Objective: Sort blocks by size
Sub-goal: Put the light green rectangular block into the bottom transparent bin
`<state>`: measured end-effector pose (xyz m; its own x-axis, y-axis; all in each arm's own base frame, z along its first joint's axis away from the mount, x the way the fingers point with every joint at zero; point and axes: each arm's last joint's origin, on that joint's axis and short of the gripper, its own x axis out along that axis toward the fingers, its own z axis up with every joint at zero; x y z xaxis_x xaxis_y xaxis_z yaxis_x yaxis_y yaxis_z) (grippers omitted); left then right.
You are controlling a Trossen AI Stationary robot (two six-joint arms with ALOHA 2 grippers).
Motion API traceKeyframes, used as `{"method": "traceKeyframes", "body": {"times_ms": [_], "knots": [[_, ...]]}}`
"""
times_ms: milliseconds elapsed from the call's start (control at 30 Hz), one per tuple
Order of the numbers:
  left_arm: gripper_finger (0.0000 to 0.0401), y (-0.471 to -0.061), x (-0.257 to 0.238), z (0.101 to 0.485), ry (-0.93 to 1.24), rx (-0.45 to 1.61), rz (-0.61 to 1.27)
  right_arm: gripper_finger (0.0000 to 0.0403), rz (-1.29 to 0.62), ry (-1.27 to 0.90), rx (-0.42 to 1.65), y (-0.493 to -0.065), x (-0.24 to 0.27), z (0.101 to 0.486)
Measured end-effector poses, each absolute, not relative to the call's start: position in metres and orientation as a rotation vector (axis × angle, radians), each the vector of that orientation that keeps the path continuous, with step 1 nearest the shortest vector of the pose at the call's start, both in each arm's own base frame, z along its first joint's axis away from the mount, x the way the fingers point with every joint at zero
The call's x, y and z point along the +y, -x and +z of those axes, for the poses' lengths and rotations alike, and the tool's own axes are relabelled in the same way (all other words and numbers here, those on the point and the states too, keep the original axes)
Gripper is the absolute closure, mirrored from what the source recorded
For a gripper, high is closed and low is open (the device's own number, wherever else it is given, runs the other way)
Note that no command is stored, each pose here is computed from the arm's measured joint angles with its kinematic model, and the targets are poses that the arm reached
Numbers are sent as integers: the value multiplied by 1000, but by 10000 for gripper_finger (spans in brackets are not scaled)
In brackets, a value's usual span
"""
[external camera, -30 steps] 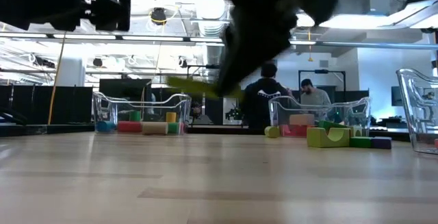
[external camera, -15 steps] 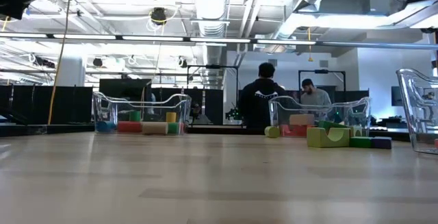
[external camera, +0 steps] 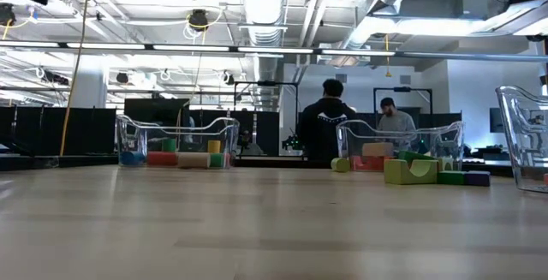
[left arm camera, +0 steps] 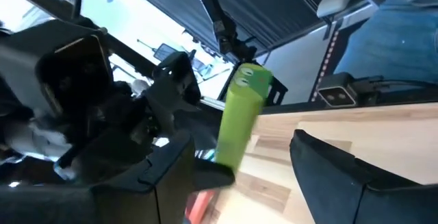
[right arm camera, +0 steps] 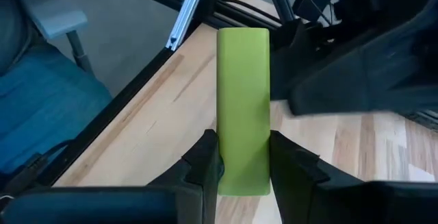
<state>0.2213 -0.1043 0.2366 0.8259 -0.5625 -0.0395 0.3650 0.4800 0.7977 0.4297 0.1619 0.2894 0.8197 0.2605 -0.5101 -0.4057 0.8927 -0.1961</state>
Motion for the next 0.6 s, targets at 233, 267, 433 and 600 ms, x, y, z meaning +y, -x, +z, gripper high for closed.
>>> {"method": "traceKeyframes", "body": {"times_ms": [233,267,433,600], "knots": [[205,-234,-111,240,-915,-238,-575,275,366,315,501,-429,163,289],[217,-234,-111,240,-915,-240,-577,275,367,317,500,-429,163,289],[278,-231,-117,239,-931,-271,-638,275,367,317,505,-428,162,289],[318,-230,-119,240,-951,-284,-648,275,368,316,506,-428,162,289]]}}
